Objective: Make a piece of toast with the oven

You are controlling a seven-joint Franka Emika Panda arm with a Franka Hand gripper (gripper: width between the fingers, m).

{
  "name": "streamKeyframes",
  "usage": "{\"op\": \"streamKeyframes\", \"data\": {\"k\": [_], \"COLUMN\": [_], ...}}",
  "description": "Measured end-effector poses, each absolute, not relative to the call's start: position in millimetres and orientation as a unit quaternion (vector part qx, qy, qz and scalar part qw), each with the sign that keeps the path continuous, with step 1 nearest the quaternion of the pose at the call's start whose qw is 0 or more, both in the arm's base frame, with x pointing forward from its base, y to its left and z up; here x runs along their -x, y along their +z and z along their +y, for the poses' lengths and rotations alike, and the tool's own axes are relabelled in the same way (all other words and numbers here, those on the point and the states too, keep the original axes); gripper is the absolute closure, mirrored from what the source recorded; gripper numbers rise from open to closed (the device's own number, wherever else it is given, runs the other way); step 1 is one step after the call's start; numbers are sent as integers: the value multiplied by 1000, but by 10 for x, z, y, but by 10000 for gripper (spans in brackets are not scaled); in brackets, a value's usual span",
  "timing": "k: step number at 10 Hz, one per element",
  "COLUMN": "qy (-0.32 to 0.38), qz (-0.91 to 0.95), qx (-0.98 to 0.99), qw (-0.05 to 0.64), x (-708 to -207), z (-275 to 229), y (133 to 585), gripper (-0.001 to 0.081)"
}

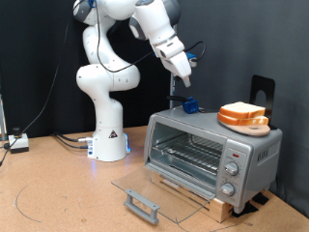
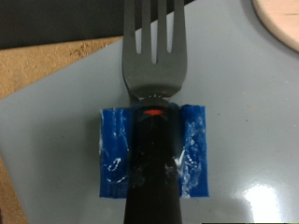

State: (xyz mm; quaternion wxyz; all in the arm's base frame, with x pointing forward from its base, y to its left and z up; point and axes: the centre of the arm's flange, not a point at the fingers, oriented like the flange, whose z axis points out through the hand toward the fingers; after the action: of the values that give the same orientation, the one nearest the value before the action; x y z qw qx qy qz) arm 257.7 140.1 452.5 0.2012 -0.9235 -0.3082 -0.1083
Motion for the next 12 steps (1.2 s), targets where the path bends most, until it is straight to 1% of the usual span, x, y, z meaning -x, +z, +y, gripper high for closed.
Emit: {"op": "streamKeyframes", "data": {"k": [2, 6, 10, 12], "qy": [-97, -84, -80, -92], "qz": [-321, -336, -332, -329], "qx": [924, 923, 921, 922], "qw": [184, 170, 186, 183], "x": [-2592, -2566, -2533, -2538], "z": [1494, 1520, 1645, 1721], "y": [4393, 4146, 4063, 4019], "gripper": [-1, -1, -1, -1]}}
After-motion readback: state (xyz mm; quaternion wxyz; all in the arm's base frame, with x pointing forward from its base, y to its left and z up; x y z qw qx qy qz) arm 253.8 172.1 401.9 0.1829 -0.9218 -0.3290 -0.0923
